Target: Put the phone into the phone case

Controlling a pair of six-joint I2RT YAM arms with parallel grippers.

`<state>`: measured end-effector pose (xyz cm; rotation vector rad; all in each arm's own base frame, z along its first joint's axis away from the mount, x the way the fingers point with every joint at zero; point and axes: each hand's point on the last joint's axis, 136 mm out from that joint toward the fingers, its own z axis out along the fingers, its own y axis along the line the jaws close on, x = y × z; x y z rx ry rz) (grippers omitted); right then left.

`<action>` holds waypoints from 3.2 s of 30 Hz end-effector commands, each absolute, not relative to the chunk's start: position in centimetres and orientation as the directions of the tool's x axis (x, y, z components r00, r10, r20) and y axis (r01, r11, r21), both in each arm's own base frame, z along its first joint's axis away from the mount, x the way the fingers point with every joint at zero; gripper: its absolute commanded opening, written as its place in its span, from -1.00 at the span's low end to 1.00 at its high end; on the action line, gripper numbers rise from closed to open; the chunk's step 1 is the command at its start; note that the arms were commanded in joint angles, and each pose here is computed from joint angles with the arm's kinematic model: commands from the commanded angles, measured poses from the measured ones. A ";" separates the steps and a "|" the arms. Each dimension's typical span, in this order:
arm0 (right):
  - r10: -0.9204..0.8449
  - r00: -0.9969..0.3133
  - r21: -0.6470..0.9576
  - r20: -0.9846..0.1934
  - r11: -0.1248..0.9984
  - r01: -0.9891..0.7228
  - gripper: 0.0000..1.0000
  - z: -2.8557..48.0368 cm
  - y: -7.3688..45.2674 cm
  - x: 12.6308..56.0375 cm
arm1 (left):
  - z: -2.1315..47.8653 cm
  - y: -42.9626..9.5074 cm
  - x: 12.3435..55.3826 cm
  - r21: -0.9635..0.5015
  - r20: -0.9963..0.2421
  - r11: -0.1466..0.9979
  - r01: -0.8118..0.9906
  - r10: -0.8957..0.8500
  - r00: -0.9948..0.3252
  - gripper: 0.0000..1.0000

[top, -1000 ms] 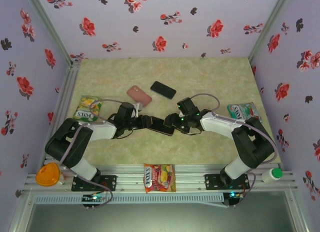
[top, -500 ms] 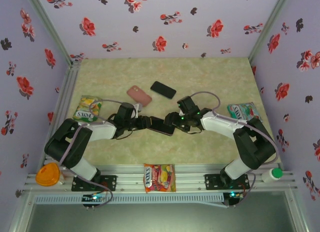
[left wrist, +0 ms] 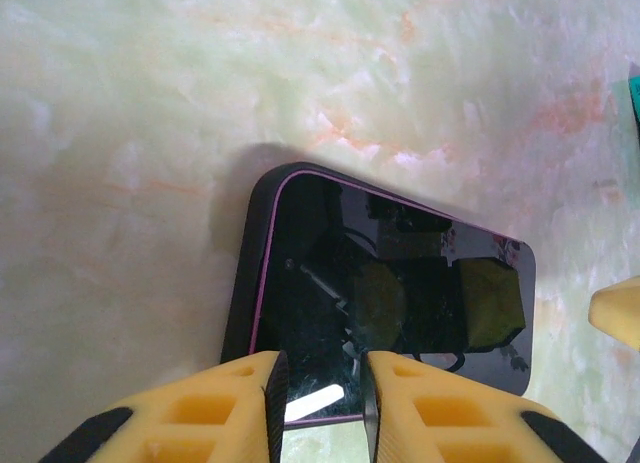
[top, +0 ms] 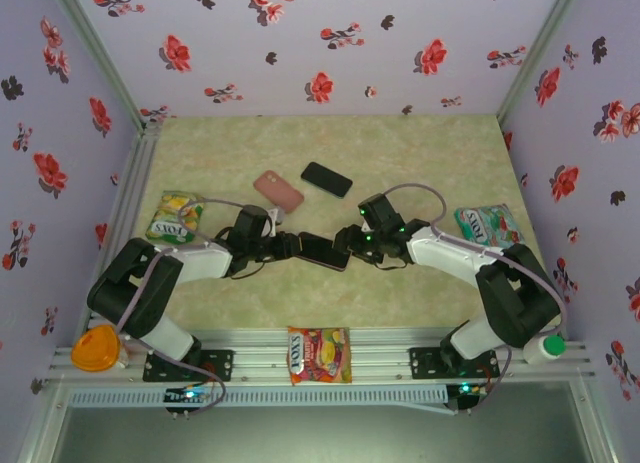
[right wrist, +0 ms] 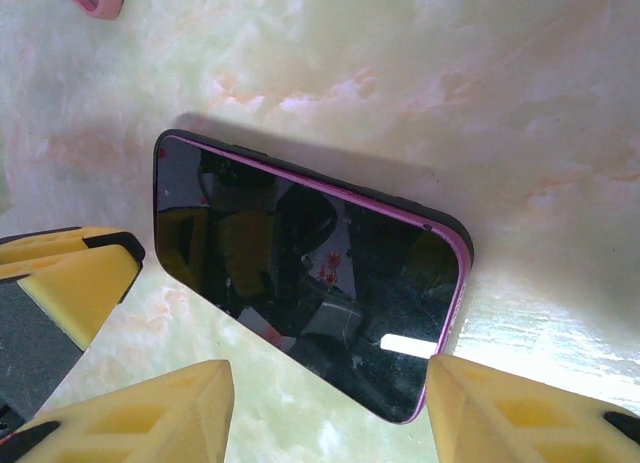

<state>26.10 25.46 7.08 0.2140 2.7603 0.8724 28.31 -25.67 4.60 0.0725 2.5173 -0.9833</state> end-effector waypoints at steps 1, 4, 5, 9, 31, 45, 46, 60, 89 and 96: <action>0.207 -0.955 0.583 -0.212 0.811 0.046 0.09 7.3 25.5 26.3 | 5.0 -26.3 28.1 -0.643 -0.406 0.736 0.212 -0.093 -0.909 -0.40; 0.207 -0.956 0.585 -0.209 0.810 0.047 0.09 7.2 25.5 26.4 | 4.7 -26.4 28.0 -0.642 -0.399 0.737 0.210 -0.088 -0.913 -0.41; 0.207 -0.956 0.585 -0.208 0.809 0.048 0.09 7.1 25.5 26.4 | 4.5 -26.4 28.0 -0.641 -0.397 0.739 0.208 -0.088 -0.913 -0.40; 0.205 -0.957 0.583 -0.204 0.811 0.050 0.09 6.9 25.5 26.3 | 4.5 -26.4 28.0 -0.640 -0.398 0.741 0.205 -0.091 -0.913 -0.40; 0.146 -0.975 0.573 -0.166 0.819 0.025 -0.33 5.6 26.2 23.9 | 4.7 -26.3 28.4 -0.637 -0.411 0.745 0.198 -0.111 -0.905 -0.41; 0.139 -0.978 0.550 -0.156 0.834 0.031 -0.55 4.6 25.9 23.0 | 6.1 -25.2 29.3 -0.599 -0.458 0.779 0.187 -0.142 -0.878 -0.39; 0.140 -0.977 0.541 -0.162 0.841 0.030 -0.51 4.7 25.6 23.1 | 6.0 -25.0 29.3 -0.593 -0.460 0.785 0.182 -0.144 -0.876 -0.37; 0.141 -0.970 0.496 -0.196 0.868 0.026 -0.29 5.0 24.5 24.1 | 5.0 -24.9 30.5 -0.583 -0.458 0.794 0.172 -0.146 -0.877 -0.17; 0.127 -0.975 0.513 -0.182 0.858 0.016 -0.30 4.6 25.8 25.7 | 3.7 -25.8 30.1 -0.613 -0.421 0.771 0.173 -0.134 -0.897 -0.14; 0.124 -0.975 0.518 -0.182 0.855 0.012 -0.31 4.5 26.2 26.0 | 3.8 -25.9 30.1 -0.618 -0.419 0.766 0.175 -0.133 -0.898 -0.13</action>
